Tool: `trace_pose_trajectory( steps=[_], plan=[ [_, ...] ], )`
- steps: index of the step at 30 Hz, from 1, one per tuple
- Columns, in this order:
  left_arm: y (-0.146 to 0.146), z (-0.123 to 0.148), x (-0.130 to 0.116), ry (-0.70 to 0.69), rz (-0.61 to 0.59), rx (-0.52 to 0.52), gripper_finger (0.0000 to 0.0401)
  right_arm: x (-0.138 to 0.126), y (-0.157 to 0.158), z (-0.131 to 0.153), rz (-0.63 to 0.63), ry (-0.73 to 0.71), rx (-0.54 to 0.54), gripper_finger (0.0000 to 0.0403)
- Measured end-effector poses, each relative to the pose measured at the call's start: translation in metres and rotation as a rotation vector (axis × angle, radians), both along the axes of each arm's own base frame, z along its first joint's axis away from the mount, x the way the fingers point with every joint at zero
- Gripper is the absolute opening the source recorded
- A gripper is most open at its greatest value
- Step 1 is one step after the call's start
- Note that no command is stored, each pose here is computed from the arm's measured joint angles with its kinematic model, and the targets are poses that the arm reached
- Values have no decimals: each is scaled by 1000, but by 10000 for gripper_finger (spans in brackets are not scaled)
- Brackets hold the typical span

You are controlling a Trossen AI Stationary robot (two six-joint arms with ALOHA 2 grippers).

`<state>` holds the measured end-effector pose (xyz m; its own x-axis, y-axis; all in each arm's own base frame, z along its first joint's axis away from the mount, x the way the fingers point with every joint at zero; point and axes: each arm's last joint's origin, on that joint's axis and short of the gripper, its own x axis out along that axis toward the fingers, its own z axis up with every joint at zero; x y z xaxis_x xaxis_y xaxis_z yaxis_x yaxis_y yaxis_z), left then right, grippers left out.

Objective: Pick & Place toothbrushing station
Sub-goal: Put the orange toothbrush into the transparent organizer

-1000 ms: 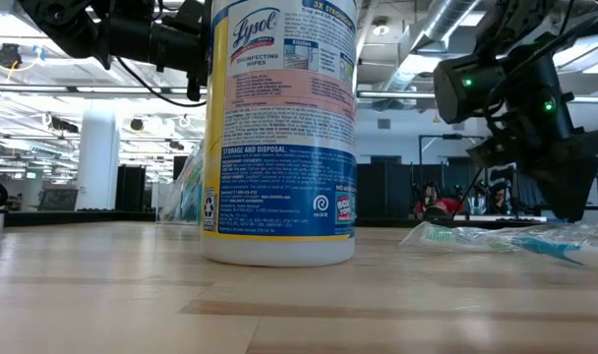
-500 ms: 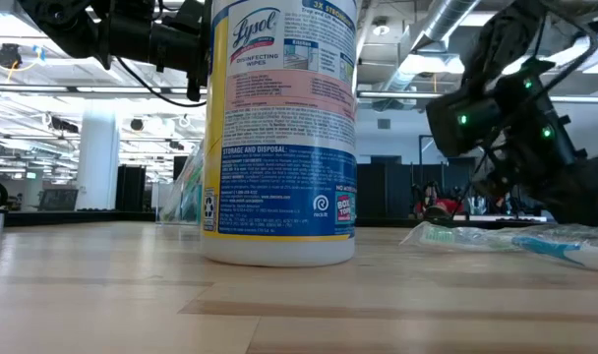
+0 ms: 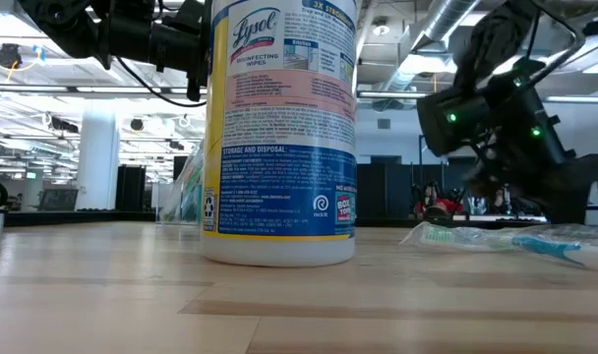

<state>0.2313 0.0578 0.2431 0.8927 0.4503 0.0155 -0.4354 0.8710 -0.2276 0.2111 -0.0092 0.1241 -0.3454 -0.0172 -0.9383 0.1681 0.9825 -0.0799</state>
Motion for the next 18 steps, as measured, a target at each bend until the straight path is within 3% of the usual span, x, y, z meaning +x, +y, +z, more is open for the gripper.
trace_pose_trajectory(
  steps=[10, 18],
  plan=[
    [0, 0, 0, -7, 0, -14, 140, 13, -1, 24, 14, -71, -34, 1],
    [0, 0, 0, -36, -2, -70, 140, 31, -5, 55, 113, -100, -108, 1]
  ],
)
